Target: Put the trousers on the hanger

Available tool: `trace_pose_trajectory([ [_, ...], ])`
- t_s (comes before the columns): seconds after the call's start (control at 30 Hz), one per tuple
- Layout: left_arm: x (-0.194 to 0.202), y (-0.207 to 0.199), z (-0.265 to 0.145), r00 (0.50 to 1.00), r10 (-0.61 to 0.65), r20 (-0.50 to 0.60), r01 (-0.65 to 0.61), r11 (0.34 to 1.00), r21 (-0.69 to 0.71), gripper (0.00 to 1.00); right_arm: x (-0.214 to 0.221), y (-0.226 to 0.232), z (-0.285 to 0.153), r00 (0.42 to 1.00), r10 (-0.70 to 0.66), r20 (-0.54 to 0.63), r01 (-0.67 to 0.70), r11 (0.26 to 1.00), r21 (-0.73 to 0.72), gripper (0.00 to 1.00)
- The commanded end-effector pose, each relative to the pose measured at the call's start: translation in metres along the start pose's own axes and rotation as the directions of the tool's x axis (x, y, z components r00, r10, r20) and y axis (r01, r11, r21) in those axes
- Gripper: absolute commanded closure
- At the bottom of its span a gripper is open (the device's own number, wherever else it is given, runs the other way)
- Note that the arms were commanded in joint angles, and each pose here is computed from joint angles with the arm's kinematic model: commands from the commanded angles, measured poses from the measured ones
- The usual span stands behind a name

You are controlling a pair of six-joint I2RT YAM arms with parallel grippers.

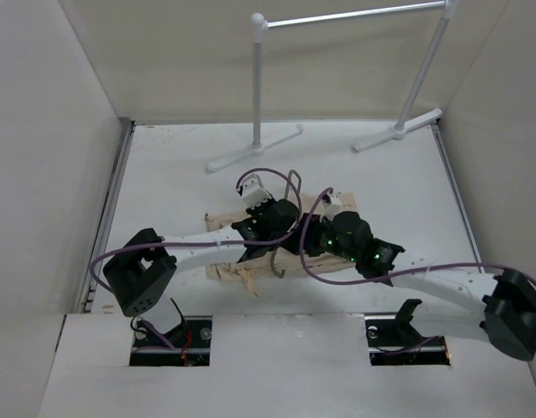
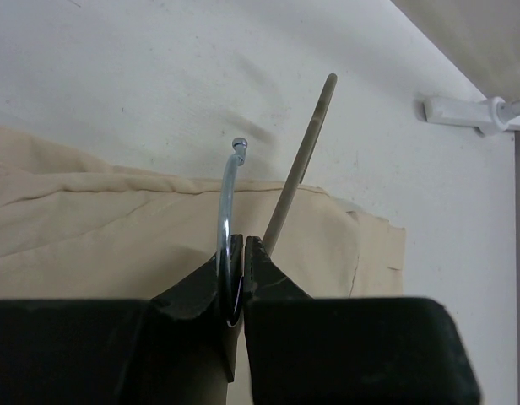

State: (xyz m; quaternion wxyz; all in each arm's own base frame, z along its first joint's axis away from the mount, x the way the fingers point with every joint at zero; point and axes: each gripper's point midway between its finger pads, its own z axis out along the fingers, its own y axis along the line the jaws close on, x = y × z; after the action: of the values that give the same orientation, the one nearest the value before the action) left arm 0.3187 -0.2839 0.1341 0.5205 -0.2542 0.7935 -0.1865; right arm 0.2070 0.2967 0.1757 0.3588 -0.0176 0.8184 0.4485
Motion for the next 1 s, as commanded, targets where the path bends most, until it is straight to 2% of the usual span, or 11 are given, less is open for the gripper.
trace_pose_trajectory([
  [0.0, -0.013, -0.021, 0.001, 0.998, -0.06, 0.008, 0.06, 0.998, 0.026, 0.98, -0.004, 0.035, 0.022, 0.995, 0.069, 0.068, -0.058, 0.987, -0.151, 0.33],
  [0.23, -0.013, -0.01, 0.005, 0.997, -0.069, -0.024, 0.069, 0.998, -0.001, 0.98, 0.015, 0.02, 0.039, 0.992, 0.105, 0.076, -0.095, 0.987, -0.126, 0.37],
  [0.5, -0.006, -0.018, 0.002, 0.988, -0.126, -0.084, 0.128, 0.992, 0.018, 0.98, 0.026, 0.01, 0.061, 0.989, 0.123, 0.083, -0.114, 0.987, -0.109, 0.4],
  [0.63, -0.004, -0.024, -0.002, 0.986, -0.136, -0.099, 0.139, 0.99, 0.025, 0.98, 0.031, 0.018, 0.072, 0.984, 0.163, 0.072, -0.151, 0.977, -0.15, 0.51],
  [0.7, -0.005, -0.025, -0.004, 0.984, -0.141, -0.104, 0.145, 0.989, 0.029, 0.98, 0.031, 0.02, 0.074, 0.98, 0.183, 0.073, -0.169, 0.972, -0.165, 0.63],
  [0.83, -0.017, -0.026, -0.01, 0.983, -0.156, -0.095, 0.16, 0.986, 0.04, 0.91, 0.028, 0.025, 0.069, 0.972, 0.218, 0.084, -0.199, 0.96, -0.197, 0.85],
  [0.9, -0.025, -0.027, -0.013, 0.983, -0.164, -0.086, 0.169, 0.985, 0.046, 0.82, 0.02, 0.032, 0.06, 0.966, 0.24, 0.101, -0.212, 0.95, -0.23, 0.88],
  [0.97, -0.035, -0.027, -0.015, 0.981, -0.179, -0.078, 0.184, 0.981, 0.054, 0.67, 0.012, 0.04, 0.051, 0.961, 0.253, 0.112, -0.218, 0.941, -0.259, 0.9],
])
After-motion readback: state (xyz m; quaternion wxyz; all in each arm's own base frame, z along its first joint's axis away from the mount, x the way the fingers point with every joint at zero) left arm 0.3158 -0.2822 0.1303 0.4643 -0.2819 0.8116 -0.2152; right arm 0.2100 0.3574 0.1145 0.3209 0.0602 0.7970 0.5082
